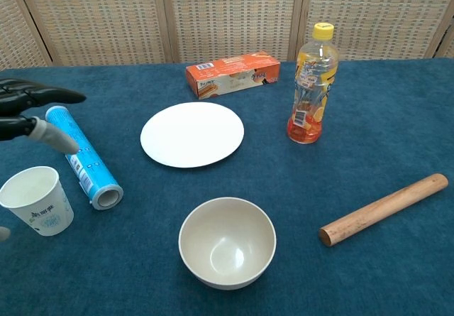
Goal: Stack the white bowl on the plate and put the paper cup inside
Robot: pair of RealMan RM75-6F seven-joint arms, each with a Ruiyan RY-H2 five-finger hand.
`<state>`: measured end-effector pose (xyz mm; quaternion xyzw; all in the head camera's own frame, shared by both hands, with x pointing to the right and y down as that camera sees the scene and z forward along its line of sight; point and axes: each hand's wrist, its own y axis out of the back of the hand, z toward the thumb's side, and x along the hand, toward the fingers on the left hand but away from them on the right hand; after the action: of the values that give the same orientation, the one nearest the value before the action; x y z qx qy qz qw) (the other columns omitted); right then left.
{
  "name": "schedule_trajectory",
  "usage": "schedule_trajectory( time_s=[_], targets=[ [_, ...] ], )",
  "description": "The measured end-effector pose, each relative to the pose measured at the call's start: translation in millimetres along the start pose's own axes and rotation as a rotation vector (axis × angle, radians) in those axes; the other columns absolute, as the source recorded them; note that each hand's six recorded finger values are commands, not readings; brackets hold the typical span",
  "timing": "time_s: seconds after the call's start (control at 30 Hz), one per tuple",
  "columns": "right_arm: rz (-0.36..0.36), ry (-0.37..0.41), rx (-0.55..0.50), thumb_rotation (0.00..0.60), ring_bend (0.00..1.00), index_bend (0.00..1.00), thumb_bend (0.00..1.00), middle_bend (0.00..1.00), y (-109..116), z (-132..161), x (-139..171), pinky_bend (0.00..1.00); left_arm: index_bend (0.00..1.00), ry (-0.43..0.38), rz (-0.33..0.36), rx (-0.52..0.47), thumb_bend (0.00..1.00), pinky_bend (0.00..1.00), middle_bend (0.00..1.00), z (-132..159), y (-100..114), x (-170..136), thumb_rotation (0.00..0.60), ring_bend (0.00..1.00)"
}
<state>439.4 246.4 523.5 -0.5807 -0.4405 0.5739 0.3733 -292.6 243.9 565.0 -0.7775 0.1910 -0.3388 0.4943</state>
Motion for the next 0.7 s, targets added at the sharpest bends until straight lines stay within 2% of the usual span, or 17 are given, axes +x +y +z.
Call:
schedule_trajectory(
  time_s=[0.27, 0.7],
  targets=[
    [-0.005, -0.012, -0.014, 0.6, 0.0, 0.0, 0.17, 0.0, 2, -4, 0, 0.0, 0.34, -0.056, -0.032, 0.035, 0.21, 0.0, 0.0, 21, -8, 26, 0.6, 0.0],
    [-0.002, -0.029, -0.031, 0.6, 0.0, 0.0, 0.17, 0.0, 3, -10, -2, 0.0, 0.34, -0.072, -0.113, 0.056, 0.25, 0.0, 0.0, 37, -32, 64, 0.6, 0.0]
  ],
)
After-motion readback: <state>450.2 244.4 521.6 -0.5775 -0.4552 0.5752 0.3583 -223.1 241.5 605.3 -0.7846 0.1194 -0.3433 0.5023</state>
